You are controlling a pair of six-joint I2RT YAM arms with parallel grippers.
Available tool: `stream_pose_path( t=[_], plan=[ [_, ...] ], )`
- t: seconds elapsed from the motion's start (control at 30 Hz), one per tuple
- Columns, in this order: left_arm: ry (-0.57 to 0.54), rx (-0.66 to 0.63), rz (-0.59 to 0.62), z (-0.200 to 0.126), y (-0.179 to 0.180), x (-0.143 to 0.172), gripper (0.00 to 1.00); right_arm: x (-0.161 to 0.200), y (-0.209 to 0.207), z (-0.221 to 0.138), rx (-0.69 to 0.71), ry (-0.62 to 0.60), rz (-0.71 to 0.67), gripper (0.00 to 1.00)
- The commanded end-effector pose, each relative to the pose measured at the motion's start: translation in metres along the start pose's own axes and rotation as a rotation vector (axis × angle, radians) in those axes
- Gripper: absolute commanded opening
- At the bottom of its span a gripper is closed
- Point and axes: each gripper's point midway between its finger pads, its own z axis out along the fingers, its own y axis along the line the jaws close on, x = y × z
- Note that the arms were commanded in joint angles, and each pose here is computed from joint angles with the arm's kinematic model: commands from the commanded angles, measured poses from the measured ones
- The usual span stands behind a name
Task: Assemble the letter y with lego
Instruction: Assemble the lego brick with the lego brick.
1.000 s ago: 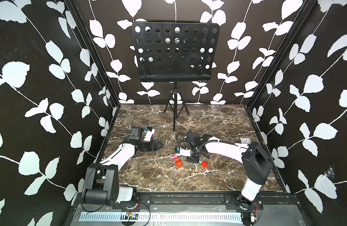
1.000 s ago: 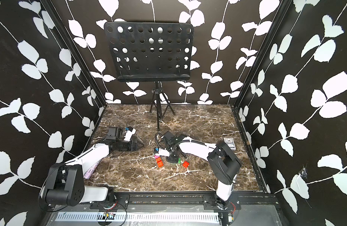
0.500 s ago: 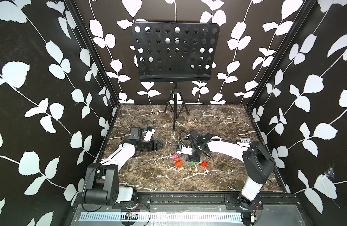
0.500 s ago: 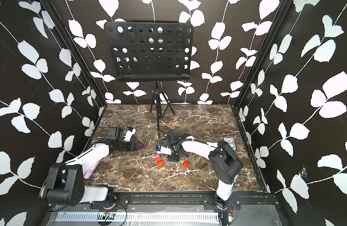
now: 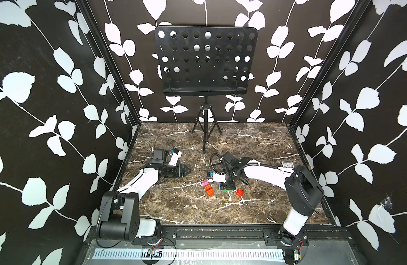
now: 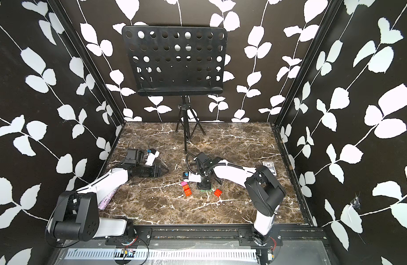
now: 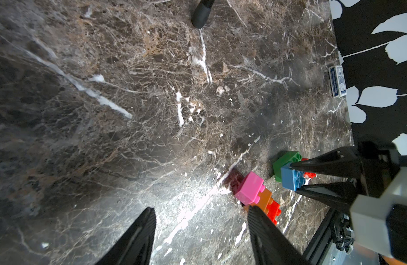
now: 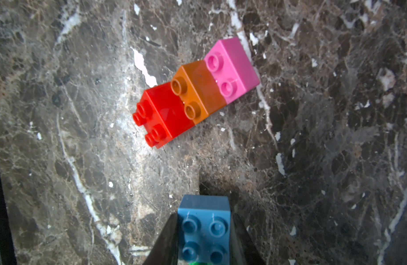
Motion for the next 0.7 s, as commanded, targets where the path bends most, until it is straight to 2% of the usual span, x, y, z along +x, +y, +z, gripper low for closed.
stream_pose_path(
  t=[0.0, 0.17, 0.4, 0.53, 0.67],
  plan=[
    [0.016, -0.001, 0.007, 0.001, 0.001, 0.006, 0.66, 0.056, 0.027, 0.025, -0.092, 0.208, 0.054, 0.24],
    [0.015, -0.001, 0.004, 0.002, 0.002, 0.006, 0.66, 0.048, 0.02, 0.025, -0.057, 0.198, 0.168, 0.24],
    [0.012, -0.001, 0.01, 0.0, 0.001, 0.006, 0.66, 0.032, 0.006, 0.028, -0.007, 0.166, 0.404, 0.23],
    [0.009, -0.001, 0.016, -0.001, 0.0, 0.005, 0.66, 0.032, -0.006, 0.024, 0.098, 0.149, 0.536, 0.21],
    [0.008, -0.001, 0.016, -0.001, 0.0, 0.005, 0.66, 0.037, -0.009, 0.021, 0.192, 0.126, 0.588, 0.21]
  ],
)
